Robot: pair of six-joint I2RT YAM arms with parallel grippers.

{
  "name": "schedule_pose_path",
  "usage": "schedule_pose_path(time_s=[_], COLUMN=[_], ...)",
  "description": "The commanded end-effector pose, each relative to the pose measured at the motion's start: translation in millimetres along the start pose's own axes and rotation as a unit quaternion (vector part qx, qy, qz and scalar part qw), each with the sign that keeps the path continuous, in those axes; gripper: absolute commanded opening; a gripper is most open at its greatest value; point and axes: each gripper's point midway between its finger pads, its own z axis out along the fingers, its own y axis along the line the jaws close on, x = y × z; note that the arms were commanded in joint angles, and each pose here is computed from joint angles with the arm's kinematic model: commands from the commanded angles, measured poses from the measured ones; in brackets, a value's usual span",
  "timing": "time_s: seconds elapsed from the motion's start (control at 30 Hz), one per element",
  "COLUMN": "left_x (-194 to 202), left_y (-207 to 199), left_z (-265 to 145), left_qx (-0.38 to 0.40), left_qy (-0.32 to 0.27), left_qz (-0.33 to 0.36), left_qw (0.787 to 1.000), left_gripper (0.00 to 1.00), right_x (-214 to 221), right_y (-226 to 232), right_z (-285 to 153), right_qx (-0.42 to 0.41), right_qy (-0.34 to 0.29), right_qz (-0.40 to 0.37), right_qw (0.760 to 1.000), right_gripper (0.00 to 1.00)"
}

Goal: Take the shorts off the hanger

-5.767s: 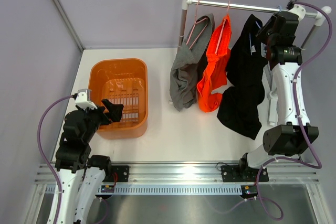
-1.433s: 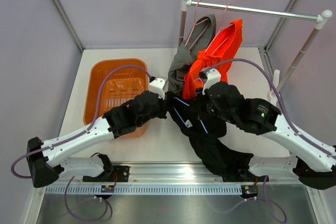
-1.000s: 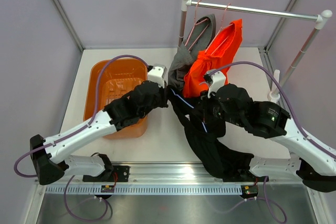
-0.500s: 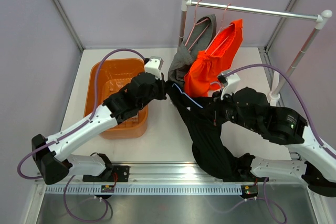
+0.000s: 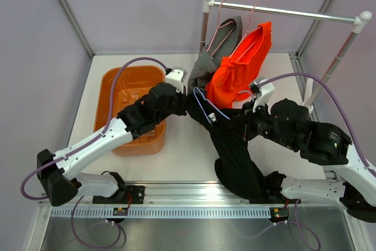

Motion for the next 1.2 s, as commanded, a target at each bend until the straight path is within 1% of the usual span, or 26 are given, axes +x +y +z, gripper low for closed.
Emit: schedule_pose_path(time_s=[0.0, 0.07, 0.13, 0.23, 0.27, 0.33, 0.37, 0.43, 0.47, 0.57, 0.6, 0.63, 0.67, 0.7, 0.73, 0.77, 0.83, 0.87, 0.9, 0.93, 1.0, 1.03, 1.07, 1.1, 1.13, 1.17], left_x=[-4.4, -0.9, -1.5, -1.1, 1.4, -3.8, -1.8, -5.4, -2.0, 3.9, 6.3, 7.2, 5.2, 5.8, -1.5, -10.4, -21.8, -38.6, -53.0, -68.3, -115.3, -136.4, -159.8, -191.8, -209.4, -242.7], left_y=[-2.9, -13.9, -25.0, -54.4, -71.1, -90.1, -107.8, -125.5, -141.7, -172.2, -175.9, -181.5, -188.8, -187.4, -179.3, -176.7, -158.2, -143.8, -135.0, -122.7, -107.3, -92.1, -86.0, -71.0, -52.3, -38.1], left_z=[7.6, 5.1, -0.6, -15.6, -24.2, -39.4, -53.0, -70.0, -84.9, -112.4, -117.5, -123.9, -134.3, -137.9, -136.8, -142.0, -143.8, -145.8, -152.9, -156.8, -181.6, -191.8, -204.2, -226.2, -239.5, -263.6], left_qx=[0.006, 0.022, 0.039, 0.073, 0.092, 0.112, 0.133, 0.158, 0.183, 0.236, 0.243, 0.252, 0.26, 0.255, 0.221, 0.209, 0.164, 0.124, 0.112, 0.08, 0.055, 0.018, 0.005, -0.018, -0.059, -0.086], left_qy=[-0.004, 0.001, -0.003, -0.004, -0.002, -0.01, -0.016, -0.029, -0.033, -0.04, -0.038, -0.039, -0.045, -0.045, -0.058, -0.067, -0.075, -0.097, -0.117, -0.138, -0.19, -0.215, -0.244, -0.277, -0.296, -0.344], left_qz=[0.013, 0.02, 0.029, 0.048, 0.059, 0.075, 0.088, 0.106, 0.118, 0.147, 0.159, 0.167, 0.173, 0.184, 0.183, 0.176, 0.165, 0.153, 0.153, 0.148, 0.136, 0.126, 0.111, 0.117, 0.104, 0.098], left_qw=[1.0, 1.0, 0.999, 0.996, 0.994, 0.991, 0.987, 0.981, 0.976, 0.96, 0.956, 0.952, 0.949, 0.948, 0.956, 0.96, 0.97, 0.976, 0.975, 0.976, 0.971, 0.968, 0.963, 0.953, 0.948, 0.93], left_gripper=[0.0, 0.0, 0.0, 0.0, 0.0, 0.0, 0.0, 0.0, 0.0, 0.0, 0.0, 0.0, 0.0, 0.0, 0.0, 0.0, 0.0, 0.0, 0.0, 0.0, 0.0, 0.0, 0.0, 0.0, 0.0, 0.0], right_x=[-43.6, -48.7, -54.2, -60.0, -61.4, -65.7, -67.1, -71.4, -73.6, -86.8, -88.4, -97.8, -104.8, -108.2, -121.4, -126.3, -140.8, -145.0, -148.6, -151.7, -153.5, -152.7, -149.5, -146.7, -144.1, -140.7], right_y=[32.4, 24.3, 9.9, -5.1, -8.3, -20.1, -23.9, -35.6, -38.8, -45.2, -45.7, -47.1, -55.2, -58.2, -62.8, -73.5, -81.9, -88.2, -90.0, -93.8, -96.1, -98.8, -101.4, -103.3, -104.1, -105.5], right_z=[-31.8, -34.9, -33.9, -27.7, -25.7, -19.2, -16.0, -9.9, -7.9, -2.8, 2.9, -1.3, -5.9, -4.4, -15.4, -25.3, -42.6, -51.2, -57.4, -63.6, -68.1, -69.4, -71.1, -72.4, -71.9, -72.4], right_qx=[-0.087, -0.067, -0.028, 0.021, 0.033, 0.074, 0.088, 0.131, 0.144, 0.181, 0.192, 0.201, 0.23, 0.248, 0.267, 0.304, 0.337, 0.358, 0.361, 0.368, 0.369, 0.373, 0.378, 0.38, 0.38, 0.38], right_qy=[-0.076, -0.089, -0.105, -0.12, -0.123, -0.135, -0.137, -0.148, -0.152, -0.17, -0.169, -0.181, -0.192, -0.192, -0.208, -0.217, -0.235, -0.245, -0.252, -0.255, -0.26, -0.259, -0.254, -0.25, -0.25, -0.246], right_qz=[0.012, 0.015, 0.02, 0.024, 0.028, 0.031, 0.033, 0.032, 0.03, 0.025, 0.019, 0.021, 0.013, 0.005, 0.004, 0.001, 0.0, 0.001, 0.003, 0.001, 0.003, 0.005, 0.002, 0.002, 0.007, 0.006], right_qw=[0.993, 0.994, 0.994, 0.992, 0.991, 0.988, 0.986, 0.98, 0.977, 0.968, 0.967, 0.962, 0.954, 0.949, 0.941, 0.928, 0.912, 0.901, 0.898, 0.894, 0.893, 0.891, 0.89, 0.89, 0.891, 0.892], right_gripper=[0.0, 0.0, 0.0, 0.0, 0.0, 0.0, 0.0, 0.0, 0.0, 0.0, 0.0, 0.0, 0.0, 0.0, 0.0, 0.0, 0.0, 0.0, 0.0, 0.0, 0.0, 0.0, 0.0, 0.0, 0.0, 0.0])
